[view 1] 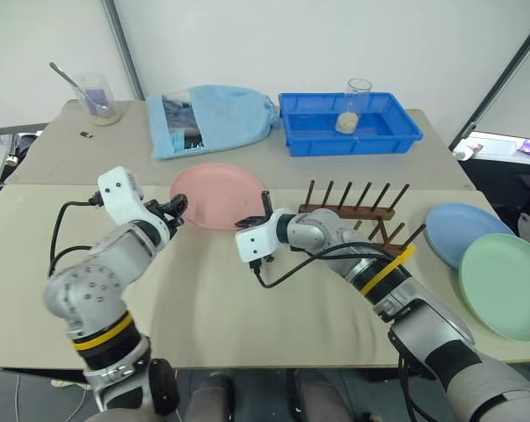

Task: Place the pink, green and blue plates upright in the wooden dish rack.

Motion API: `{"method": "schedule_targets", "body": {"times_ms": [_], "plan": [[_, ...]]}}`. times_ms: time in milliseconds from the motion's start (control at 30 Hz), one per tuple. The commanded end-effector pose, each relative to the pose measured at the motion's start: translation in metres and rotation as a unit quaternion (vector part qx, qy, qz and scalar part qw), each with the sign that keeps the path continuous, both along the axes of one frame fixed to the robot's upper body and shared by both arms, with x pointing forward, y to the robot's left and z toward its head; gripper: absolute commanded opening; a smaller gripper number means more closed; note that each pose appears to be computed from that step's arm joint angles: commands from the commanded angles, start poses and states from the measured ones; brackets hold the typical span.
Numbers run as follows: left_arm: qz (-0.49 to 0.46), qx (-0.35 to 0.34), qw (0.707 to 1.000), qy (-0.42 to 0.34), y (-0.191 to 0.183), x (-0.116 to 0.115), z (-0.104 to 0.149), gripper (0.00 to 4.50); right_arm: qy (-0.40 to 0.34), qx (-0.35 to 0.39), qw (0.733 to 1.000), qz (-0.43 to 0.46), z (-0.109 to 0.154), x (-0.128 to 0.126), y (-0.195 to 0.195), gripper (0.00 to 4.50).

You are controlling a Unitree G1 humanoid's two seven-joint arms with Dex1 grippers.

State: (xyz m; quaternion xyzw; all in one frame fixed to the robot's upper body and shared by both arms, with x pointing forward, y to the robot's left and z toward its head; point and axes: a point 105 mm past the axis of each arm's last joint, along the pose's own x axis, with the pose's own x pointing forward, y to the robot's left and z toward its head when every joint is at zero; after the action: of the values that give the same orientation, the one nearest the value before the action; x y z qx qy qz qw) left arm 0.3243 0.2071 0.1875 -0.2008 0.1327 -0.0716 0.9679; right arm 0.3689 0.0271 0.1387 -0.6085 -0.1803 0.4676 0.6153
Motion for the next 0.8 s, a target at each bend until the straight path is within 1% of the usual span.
{"method": "schedule_targets", "body": {"times_ms": [33,100,167,233,333,400,467,533,567,633,733,767,800], "plan": [[-0.160,0.019,0.985,-0.067,0.008,-0.034,0.041,4.45,-0.028,0.057,0.998,0.006,0.029,0.003,0.009,0.00],[-0.212,0.030,0.972,-0.092,0.017,-0.049,0.058,4.45,-0.020,0.084,0.996,0.004,0.036,0.003,0.011,0.00],[-0.222,0.043,0.968,-0.104,0.026,-0.053,0.065,4.45,-0.010,0.113,0.994,0.000,0.044,0.003,0.013,0.00],[-0.238,0.059,0.961,-0.125,0.033,-0.056,0.073,4.45,0.016,0.175,0.984,-0.002,0.064,0.002,0.015,0.00],[-0.267,0.100,0.946,-0.157,0.031,-0.056,0.080,4.45,0.076,0.288,0.955,-0.004,0.101,-0.003,0.007,0.00],[-0.287,0.116,0.935,-0.172,0.024,-0.055,0.082,4.45,0.097,0.326,0.940,-0.004,0.116,-0.005,0.000,0.00],[-0.317,0.138,0.920,-0.183,0.012,-0.054,0.079,4.45,0.131,0.377,0.917,-0.012,0.132,-0.006,-0.013,0.00],[-0.367,0.211,0.883,-0.202,-0.014,-0.052,0.073,4.45,0.172,0.437,0.882,-0.023,0.153,-0.008,-0.043,0.00],[-0.391,0.232,0.863,-0.218,-0.029,-0.052,0.072,4.45,0.186,0.459,0.868,-0.027,0.162,-0.012,-0.060,0.00],[-0.423,0.247,0.835,-0.251,-0.053,-0.052,0.074,4.45,0.216,0.485,0.847,-0.032,0.172,-0.021,-0.088,0.00],[-0.481,0.282,0.783,-0.275,-0.080,-0.054,0.061,4.45,0.261,0.507,0.820,-0.052,0.179,-0.042,-0.136,0.00],[-0.498,0.284,0.772,-0.276,-0.087,-0.057,0.056,4.45,0.271,0.512,0.813,-0.061,0.180,-0.050,-0.149,0.00],[-0.509,0.274,0.766,-0.280,-0.094,-0.058,0.052,4.45,0.278,0.517,0.806,-0.075,0.181,-0.057,-0.164,0.00]]}}
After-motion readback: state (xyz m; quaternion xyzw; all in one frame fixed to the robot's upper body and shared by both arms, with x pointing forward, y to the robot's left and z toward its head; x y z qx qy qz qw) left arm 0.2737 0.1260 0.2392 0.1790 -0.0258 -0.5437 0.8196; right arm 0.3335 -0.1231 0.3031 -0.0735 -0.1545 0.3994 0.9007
